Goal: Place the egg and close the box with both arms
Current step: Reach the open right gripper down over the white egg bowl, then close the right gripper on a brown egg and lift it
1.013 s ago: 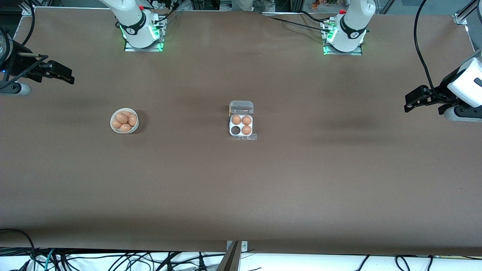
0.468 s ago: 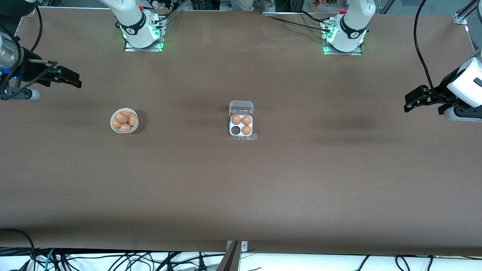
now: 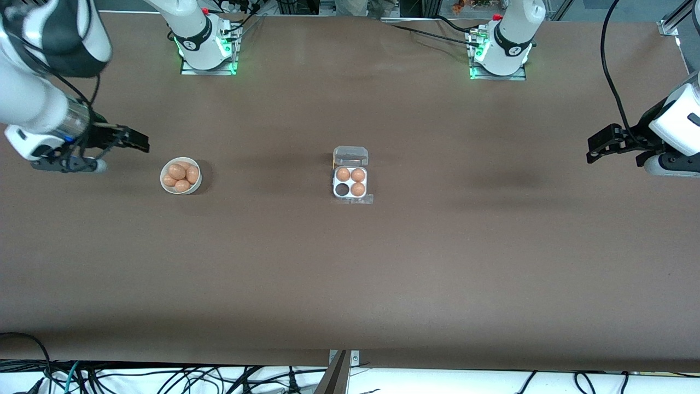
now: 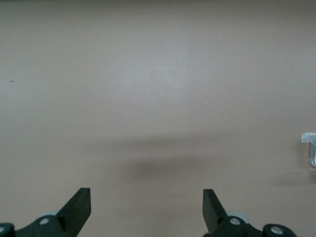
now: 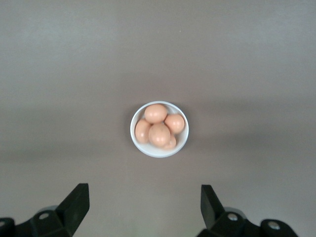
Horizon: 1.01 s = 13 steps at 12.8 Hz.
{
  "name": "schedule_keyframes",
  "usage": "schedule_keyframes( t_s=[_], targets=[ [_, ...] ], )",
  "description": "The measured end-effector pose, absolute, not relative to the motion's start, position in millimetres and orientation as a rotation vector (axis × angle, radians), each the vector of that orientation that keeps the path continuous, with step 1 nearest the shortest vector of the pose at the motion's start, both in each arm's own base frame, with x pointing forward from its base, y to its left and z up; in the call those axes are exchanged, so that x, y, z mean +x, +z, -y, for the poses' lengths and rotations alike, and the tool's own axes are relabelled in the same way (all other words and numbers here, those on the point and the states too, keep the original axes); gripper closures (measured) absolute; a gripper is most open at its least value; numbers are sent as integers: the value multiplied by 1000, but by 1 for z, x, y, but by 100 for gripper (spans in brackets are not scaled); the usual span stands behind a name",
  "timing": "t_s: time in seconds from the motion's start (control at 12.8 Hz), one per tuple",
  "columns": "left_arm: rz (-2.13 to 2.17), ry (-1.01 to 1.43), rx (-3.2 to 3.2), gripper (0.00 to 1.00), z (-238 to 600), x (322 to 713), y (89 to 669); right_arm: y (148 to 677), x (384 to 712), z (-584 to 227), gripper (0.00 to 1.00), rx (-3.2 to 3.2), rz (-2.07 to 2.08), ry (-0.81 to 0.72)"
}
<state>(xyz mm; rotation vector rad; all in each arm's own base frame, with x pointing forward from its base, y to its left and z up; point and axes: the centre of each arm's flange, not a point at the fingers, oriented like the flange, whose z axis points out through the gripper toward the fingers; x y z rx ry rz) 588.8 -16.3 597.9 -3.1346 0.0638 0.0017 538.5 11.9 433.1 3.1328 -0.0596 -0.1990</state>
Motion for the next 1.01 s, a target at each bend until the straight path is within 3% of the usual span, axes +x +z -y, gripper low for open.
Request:
schedule_keyframes(
  t_s=[0.47,1.01],
  targets=[
    [-65,2,-3135,0,17,589,598,318,517,-11,0,3127,62,-108],
    [-65,1,-3135,0,17,589,598,249,512,-9,0,3108,35,-94]
  ],
)
